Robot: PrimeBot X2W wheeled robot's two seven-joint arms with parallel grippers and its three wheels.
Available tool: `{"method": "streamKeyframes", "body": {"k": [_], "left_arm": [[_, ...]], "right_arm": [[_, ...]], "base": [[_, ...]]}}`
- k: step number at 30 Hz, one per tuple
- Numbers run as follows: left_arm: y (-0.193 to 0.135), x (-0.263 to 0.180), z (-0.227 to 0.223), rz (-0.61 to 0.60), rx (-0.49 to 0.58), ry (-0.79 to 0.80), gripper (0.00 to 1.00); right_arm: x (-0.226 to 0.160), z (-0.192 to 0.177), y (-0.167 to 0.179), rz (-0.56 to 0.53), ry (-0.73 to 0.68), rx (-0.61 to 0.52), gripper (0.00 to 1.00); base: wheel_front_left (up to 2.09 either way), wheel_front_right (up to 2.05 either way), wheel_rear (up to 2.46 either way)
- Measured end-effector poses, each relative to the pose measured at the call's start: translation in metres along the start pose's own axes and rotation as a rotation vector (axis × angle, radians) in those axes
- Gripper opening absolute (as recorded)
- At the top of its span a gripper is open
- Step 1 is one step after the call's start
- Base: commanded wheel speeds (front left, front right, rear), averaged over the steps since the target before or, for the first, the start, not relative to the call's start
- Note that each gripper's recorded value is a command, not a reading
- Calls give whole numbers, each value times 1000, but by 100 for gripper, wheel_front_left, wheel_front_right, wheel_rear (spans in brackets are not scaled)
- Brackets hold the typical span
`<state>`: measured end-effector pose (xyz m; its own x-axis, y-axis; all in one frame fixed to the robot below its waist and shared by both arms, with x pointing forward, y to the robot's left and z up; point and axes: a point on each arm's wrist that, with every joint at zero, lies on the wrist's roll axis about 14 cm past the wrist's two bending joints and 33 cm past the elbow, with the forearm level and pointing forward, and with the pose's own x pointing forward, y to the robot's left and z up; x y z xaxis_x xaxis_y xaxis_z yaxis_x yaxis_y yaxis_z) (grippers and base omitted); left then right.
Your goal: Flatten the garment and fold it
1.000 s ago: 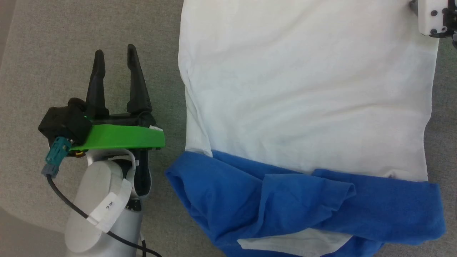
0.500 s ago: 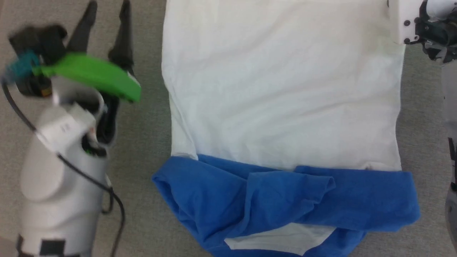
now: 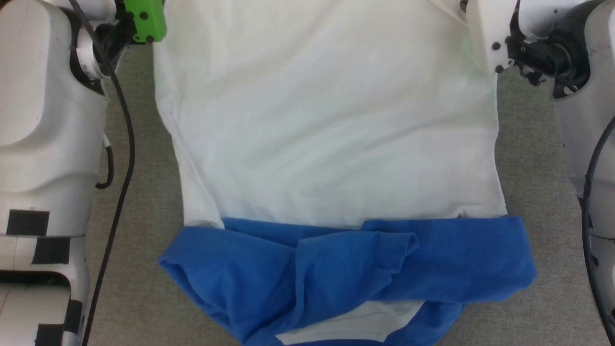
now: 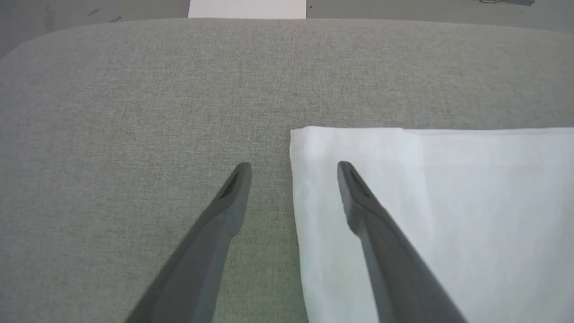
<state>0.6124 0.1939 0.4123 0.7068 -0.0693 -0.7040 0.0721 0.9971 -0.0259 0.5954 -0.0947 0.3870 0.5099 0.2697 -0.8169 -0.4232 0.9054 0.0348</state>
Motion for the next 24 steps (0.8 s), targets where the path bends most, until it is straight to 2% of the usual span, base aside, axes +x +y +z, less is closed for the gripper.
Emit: {"method": "streamKeyframes", "body": {"k": [9,10,11,12,19,24], "left_arm": [[-6,30,-37,-2,-42,186,100],[-8,31,-38,-8,-51,193,96],[-9,32,-37,-19,-69,191,17],[-10,32,-36,-27,-82,182,0],[-12,28,-21,-50,-116,63,0],[-7,13,11,-44,-100,-99,0]], "right_arm": [[9,-13,-13,-5,15,-3,0],[10,-14,-14,-6,14,-3,0],[10,-15,-15,-6,15,-2,0],[11,-14,-15,-5,14,-1,0],[9,-8,-20,-11,-15,12,0],[-3,6,-33,-53,-80,28,0]], "base": [[0,0,0],[0,0,0],[0,0,0],[0,0,0],[0,0,0],[0,0,0]]}}
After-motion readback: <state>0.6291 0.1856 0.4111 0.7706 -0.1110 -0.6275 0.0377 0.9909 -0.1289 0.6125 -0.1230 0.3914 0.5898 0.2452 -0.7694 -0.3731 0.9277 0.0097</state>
